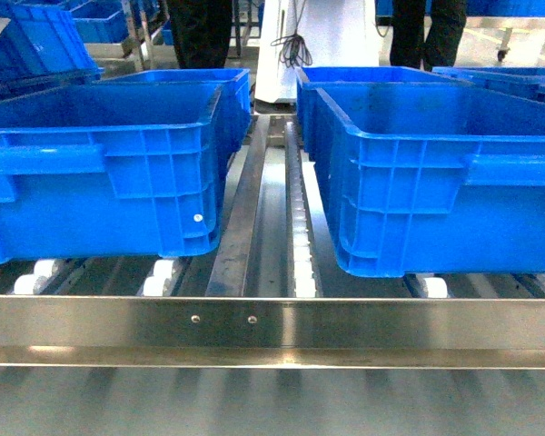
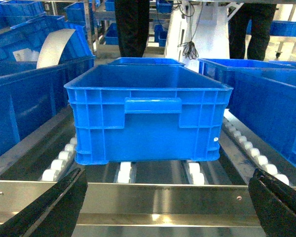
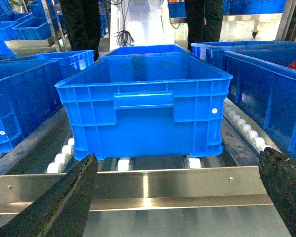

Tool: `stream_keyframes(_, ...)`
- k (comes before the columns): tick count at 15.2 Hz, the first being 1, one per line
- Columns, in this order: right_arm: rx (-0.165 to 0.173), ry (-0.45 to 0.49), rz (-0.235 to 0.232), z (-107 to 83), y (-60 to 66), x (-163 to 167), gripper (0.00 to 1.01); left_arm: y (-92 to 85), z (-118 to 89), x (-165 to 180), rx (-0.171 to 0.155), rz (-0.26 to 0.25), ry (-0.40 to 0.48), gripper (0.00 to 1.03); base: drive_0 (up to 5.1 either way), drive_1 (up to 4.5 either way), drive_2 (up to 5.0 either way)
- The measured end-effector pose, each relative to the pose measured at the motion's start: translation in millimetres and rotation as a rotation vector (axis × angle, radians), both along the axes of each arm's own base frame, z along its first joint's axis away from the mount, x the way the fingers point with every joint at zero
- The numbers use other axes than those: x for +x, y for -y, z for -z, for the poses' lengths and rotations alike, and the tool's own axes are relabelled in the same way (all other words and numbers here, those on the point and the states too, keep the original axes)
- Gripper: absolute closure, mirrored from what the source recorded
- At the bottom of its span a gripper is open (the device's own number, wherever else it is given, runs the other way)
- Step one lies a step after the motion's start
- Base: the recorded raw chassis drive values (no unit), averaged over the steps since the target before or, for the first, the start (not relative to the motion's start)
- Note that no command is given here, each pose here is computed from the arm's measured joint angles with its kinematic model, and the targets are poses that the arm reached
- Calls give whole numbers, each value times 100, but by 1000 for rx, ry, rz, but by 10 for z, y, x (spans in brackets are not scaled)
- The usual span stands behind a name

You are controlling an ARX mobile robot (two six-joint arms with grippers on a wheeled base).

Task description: Sort blue parts and orange caps into right shelf containers

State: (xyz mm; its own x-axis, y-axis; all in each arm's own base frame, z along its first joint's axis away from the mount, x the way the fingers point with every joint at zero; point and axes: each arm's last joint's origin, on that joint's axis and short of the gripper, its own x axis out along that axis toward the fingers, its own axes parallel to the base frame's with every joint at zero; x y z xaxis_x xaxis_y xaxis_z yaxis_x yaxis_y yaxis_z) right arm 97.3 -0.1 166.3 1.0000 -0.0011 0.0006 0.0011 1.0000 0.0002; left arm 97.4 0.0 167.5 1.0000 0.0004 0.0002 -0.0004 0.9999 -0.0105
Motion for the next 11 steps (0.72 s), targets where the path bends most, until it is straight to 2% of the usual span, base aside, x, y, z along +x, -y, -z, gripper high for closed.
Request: stream_keyframes(11, 0, 0, 0, 0, 0, 0, 3, 0, 0, 0, 0, 0, 0, 5, 0, 0, 0)
